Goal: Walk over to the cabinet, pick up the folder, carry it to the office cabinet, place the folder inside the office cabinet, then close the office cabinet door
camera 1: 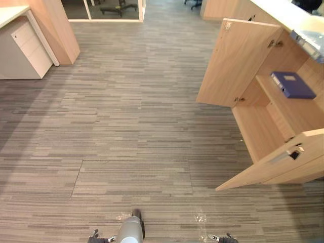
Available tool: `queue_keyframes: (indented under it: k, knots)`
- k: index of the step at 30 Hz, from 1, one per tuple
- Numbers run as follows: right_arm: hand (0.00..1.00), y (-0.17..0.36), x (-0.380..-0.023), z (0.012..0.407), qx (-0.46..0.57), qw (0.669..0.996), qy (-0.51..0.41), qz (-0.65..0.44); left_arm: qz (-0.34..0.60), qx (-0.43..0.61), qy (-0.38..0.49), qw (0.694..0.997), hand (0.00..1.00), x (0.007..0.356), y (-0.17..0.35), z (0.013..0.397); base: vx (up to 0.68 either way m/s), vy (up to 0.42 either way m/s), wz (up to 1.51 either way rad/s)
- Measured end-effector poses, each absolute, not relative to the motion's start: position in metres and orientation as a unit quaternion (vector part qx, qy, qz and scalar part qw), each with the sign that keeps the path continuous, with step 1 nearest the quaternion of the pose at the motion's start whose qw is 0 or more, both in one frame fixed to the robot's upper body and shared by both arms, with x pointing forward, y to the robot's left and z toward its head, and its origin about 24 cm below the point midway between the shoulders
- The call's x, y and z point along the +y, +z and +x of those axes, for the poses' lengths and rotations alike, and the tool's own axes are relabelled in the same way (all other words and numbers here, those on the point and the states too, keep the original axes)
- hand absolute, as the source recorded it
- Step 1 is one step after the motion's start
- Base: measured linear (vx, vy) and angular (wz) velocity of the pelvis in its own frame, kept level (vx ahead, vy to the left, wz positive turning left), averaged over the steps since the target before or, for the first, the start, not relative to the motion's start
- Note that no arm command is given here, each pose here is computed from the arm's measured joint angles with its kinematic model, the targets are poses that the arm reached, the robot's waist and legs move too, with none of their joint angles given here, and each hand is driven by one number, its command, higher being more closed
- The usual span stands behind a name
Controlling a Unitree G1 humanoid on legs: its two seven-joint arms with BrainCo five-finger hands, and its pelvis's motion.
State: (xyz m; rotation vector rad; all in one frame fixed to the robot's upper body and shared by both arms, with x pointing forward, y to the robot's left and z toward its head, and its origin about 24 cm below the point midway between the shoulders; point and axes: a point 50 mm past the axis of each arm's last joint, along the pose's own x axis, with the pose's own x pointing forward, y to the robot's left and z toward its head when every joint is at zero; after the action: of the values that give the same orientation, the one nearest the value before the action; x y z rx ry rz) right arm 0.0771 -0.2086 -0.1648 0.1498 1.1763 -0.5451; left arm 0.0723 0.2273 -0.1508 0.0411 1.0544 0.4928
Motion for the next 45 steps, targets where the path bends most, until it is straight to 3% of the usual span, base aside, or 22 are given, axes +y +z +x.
queue_keyframes:
  k: [5, 12, 25, 35, 45]
  knots:
    - [0.00, -0.166, -0.189, 0.080, 0.538, 0.791, -0.266, 0.115, 0.024, 0.489, 0.231, 0.841, 0.00, 0.230, -0.148, 0.074, 0.41, 0.335, -0.34]
    - [0.00, -0.158, -0.193, 0.097, 0.511, 0.818, -0.246, 0.092, 0.029, 0.476, 0.213, 0.853, 0.00, 0.225, -0.145, 0.081, 0.37, 0.202, -0.23]
    - [0.00, -0.154, -0.204, 0.106, 0.479, 0.823, -0.280, 0.117, -0.001, 0.488, 0.177, 0.855, 0.00, 0.186, -0.155, 0.103, 0.36, -0.247, 0.08]
    - [0.00, -0.158, -0.201, 0.093, 0.502, 0.821, -0.254, 0.090, -0.102, 0.433, 0.291, 0.847, 0.00, 0.206, -0.143, 0.097, 0.36, -0.148, -0.44]
    - [0.00, -0.163, -0.180, 0.089, 0.526, 0.818, -0.218, 0.084, -0.129, 0.419, 0.351, 0.827, 0.00, 0.220, -0.142, 0.091, 0.52, 0.294, -0.80]
